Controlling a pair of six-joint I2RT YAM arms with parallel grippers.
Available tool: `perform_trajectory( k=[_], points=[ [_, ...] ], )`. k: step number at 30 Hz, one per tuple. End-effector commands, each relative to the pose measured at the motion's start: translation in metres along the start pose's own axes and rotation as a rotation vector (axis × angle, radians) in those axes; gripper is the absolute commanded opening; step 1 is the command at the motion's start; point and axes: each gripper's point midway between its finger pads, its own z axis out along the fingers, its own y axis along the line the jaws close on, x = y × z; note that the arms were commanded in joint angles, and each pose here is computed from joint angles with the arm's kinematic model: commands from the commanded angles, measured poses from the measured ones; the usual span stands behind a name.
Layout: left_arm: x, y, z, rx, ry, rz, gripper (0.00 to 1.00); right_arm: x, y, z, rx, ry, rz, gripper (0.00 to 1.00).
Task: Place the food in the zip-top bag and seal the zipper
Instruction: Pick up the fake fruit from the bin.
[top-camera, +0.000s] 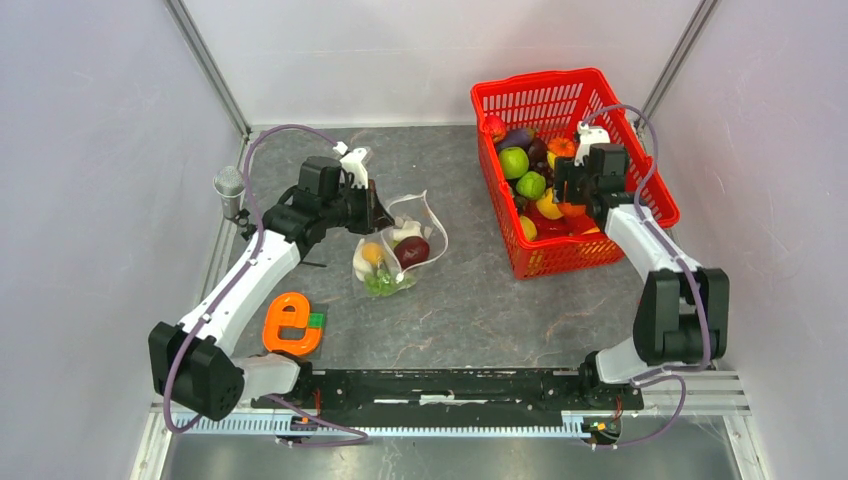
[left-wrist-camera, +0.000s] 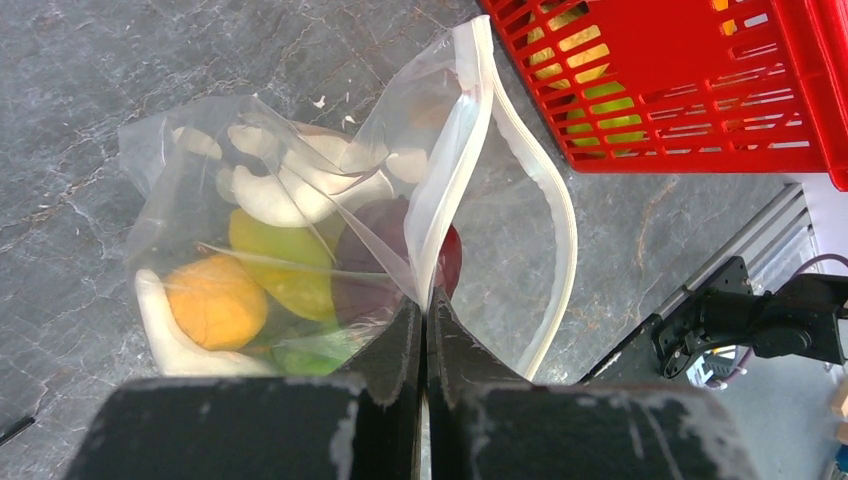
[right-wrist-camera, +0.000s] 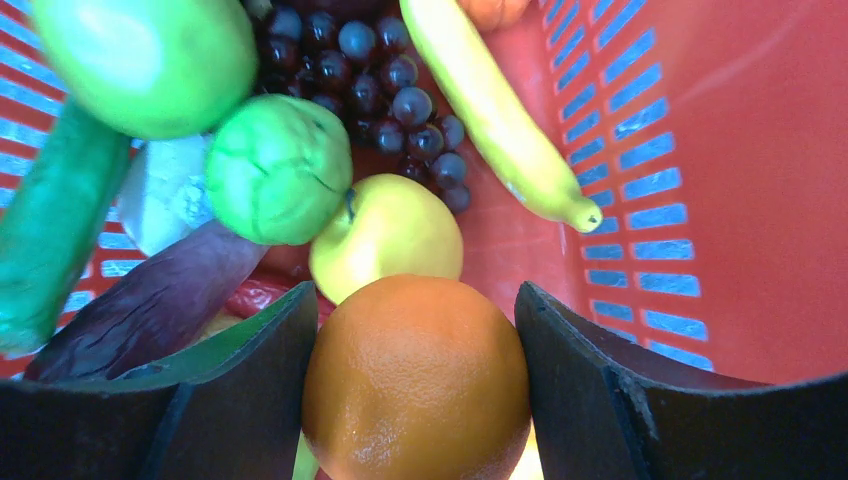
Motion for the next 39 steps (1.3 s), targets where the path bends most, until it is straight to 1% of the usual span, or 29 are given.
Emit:
perform_trajectory(
  k=[1,8,14,18,21,29,35,39],
  points=[
    [-0.022,-0.018,-0.002,0.066,-0.049,-0.028,0.03,-0.036,0.009,-0.033,-0.052,-0.164,0.011,0.45],
    [-0.022,-0.020,-0.001,0.079,-0.042,-0.031,0.03,-0.062,0.039,-0.076,-0.223,-0.342,0.050,0.45],
    [-0.021,-0.020,0.001,0.086,-0.034,-0.036,0.03,-0.066,0.059,-0.090,-0.340,-0.363,0.072,0.46],
    [-0.019,-0.020,0.003,0.091,-0.031,-0.044,0.03,-0.076,0.087,-0.111,-0.513,-0.441,0.095,0.45],
    [-0.018,-0.020,0.004,0.095,-0.026,-0.046,0.03,-0.081,0.106,-0.130,-0.647,-0.515,0.142,0.45],
    [-0.017,-0.020,0.006,0.097,-0.024,-0.052,0.03,-0.097,0.111,-0.160,-0.700,-0.601,0.136,0.45],
    [-0.018,-0.021,0.008,0.105,-0.021,-0.057,0.03,-0.112,0.125,-0.193,-0.811,-0.654,0.121,0.47],
    [-0.018,-0.023,0.009,0.115,-0.019,-0.064,0.03,-0.120,0.145,-0.211,-0.894,-0.673,0.098,0.48]
  ],
)
